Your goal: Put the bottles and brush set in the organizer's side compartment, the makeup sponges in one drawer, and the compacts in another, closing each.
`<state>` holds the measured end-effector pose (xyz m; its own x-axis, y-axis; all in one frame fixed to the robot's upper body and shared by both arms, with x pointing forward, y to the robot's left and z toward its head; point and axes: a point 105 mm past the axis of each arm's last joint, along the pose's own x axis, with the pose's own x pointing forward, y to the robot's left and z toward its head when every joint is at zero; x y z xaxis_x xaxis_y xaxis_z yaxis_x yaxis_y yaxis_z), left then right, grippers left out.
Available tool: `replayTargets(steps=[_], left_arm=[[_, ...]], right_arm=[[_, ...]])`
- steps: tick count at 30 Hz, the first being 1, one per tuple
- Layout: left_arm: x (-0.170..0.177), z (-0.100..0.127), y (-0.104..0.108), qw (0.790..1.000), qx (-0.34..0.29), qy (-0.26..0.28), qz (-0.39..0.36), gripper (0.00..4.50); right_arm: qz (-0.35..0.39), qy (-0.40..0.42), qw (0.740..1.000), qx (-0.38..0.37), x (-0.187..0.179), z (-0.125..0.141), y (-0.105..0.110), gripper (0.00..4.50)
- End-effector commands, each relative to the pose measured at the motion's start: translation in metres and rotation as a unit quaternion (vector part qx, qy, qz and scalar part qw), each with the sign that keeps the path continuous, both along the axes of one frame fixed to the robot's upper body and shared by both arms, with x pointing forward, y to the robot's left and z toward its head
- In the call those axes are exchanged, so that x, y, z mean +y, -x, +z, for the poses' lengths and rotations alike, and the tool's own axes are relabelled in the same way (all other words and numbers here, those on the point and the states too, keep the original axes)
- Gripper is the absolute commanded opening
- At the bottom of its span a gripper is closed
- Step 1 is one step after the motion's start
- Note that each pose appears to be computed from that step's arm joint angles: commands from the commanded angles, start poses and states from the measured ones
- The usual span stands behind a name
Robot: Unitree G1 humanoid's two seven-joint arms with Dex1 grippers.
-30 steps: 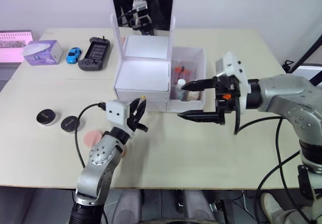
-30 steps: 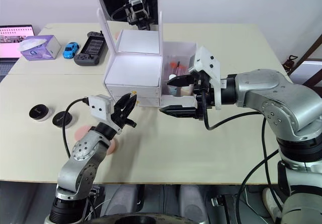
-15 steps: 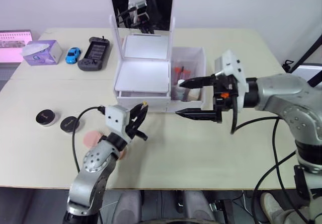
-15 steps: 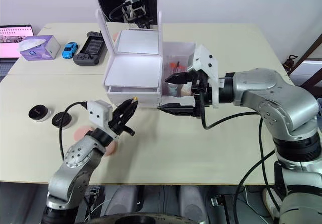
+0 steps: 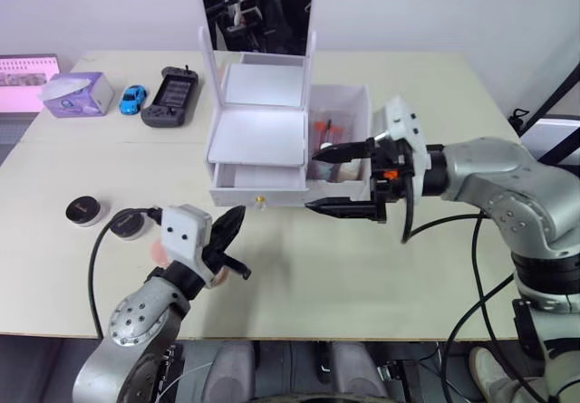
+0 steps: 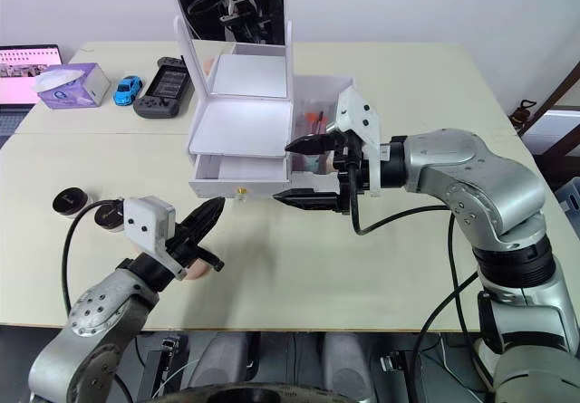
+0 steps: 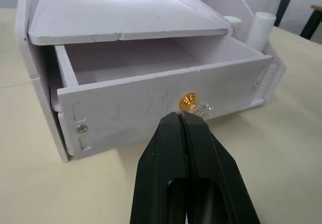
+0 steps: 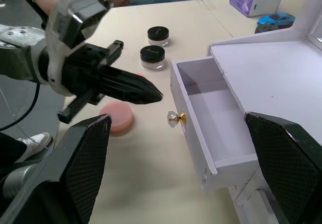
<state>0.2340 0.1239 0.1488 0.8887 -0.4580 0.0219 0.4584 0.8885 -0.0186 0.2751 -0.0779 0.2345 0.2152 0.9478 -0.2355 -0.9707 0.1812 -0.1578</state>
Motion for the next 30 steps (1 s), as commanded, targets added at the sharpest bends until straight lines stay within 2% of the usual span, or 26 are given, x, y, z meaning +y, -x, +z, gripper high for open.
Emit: replayTargets(steps=[1,2,5,11,22,30], left_arm=[[-0.005,0.015,0.005,1.0,-0.019,0.018,-0.015,0.04],[-0.006,0.016,0.004,0.999,-0.018,0.022,-0.018,0.04],[-0.012,0.022,0.004,0.998,-0.024,0.044,-0.036,0.82],[-0.013,0.014,0.002,1.0,-0.02,0.017,-0.013,3.88],[-0.023,0.007,0.007,0.998,-0.02,0.02,0.06,3.88],[-0.024,0.002,0.005,0.996,-0.027,0.012,0.08,3.88]], right_arm=[[0.013,-0.008,1.0,-0.025,0.004,0.01,0.002,4.5],[0.013,-0.008,1.0,-0.025,0.004,0.01,0.002,4.5],[0.011,-0.008,1.0,-0.026,0.003,0.01,0.002,4.5],[0.01,-0.005,1.0,-0.027,0.002,0.011,0.004,4.5],[0.03,0.002,0.999,-0.016,0.007,0.012,0.008,4.5],[0.032,0.001,0.999,-0.018,0.01,0.014,0.009,4.5]])
